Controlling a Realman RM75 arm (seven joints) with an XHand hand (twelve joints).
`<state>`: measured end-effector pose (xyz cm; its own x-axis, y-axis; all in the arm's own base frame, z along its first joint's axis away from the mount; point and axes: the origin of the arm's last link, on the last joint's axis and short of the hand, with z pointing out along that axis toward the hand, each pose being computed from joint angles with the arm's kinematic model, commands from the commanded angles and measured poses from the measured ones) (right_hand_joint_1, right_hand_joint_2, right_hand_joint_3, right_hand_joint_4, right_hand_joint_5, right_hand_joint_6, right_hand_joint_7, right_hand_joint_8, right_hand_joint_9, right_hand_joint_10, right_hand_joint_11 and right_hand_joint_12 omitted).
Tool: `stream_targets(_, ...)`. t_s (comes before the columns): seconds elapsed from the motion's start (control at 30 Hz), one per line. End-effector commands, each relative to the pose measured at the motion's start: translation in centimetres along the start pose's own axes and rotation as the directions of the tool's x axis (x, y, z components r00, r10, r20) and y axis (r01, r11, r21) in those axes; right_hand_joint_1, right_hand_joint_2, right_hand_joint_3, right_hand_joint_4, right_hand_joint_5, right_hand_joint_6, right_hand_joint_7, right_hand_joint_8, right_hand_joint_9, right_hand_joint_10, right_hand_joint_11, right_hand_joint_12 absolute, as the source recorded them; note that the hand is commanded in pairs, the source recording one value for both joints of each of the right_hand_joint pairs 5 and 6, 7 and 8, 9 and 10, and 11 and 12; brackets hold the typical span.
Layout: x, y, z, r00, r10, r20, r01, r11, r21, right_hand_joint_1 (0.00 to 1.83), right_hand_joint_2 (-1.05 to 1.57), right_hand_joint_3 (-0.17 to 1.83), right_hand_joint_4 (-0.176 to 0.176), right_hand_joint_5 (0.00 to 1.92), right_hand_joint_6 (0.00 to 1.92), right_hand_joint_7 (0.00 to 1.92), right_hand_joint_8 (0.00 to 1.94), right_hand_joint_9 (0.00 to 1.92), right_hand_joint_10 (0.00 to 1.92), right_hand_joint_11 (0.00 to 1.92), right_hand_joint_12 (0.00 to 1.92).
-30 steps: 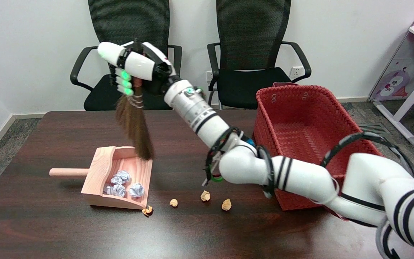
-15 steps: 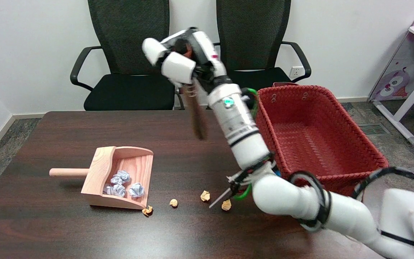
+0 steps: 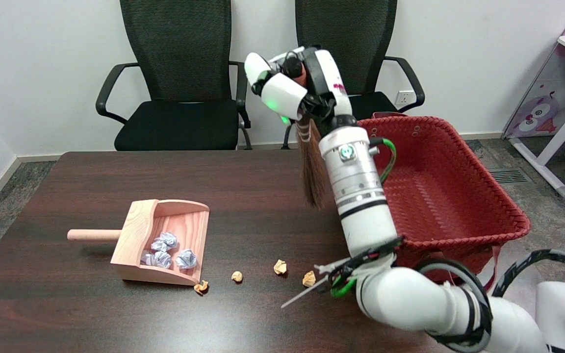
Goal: Sweep the paper ball into the dustpan.
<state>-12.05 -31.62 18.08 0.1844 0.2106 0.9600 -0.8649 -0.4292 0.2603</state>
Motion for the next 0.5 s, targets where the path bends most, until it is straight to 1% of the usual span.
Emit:
stream_targets(0.03,-1.6,0.4,-6.9,0.998,0.0,-0.064,-0.017,0.968,-0.251,1.09,1.57,1.48,0.045,1.92,1.92,1.92,1.92,1.92,1.92,1.92,1.92)
stream_targets(0.1,-1.7,0.4,-7.7,0.998,-0.009,-0.065,-0.008,0.966,-0.257,1.08,1.57,1.62,0.043,1.92,1.92,1.92,1.92,1.92,1.92,1.92,1.92)
stream_targets(0.2,-1.7,0.8,-8.8,0.997,-0.023,-0.071,0.002,0.958,-0.286,1.07,1.57,1.7,0.043,1.92,1.92,1.92,1.92,1.92,1.92,1.92,1.92)
stream_targets(0.3,-1.3,1.7,-10.2,0.994,-0.06,-0.088,0.028,0.945,-0.327,1.07,1.57,1.7,0.044,1.92,1.92,1.92,1.92,1.92,1.92,1.92,1.92)
stream_targets(0.5,0.3,1.9,-13.2,0.979,-0.147,-0.141,0.088,0.93,-0.357,1.09,1.57,1.67,0.046,1.92,1.92,1.92,1.92,1.92,1.92,1.92,1.92)
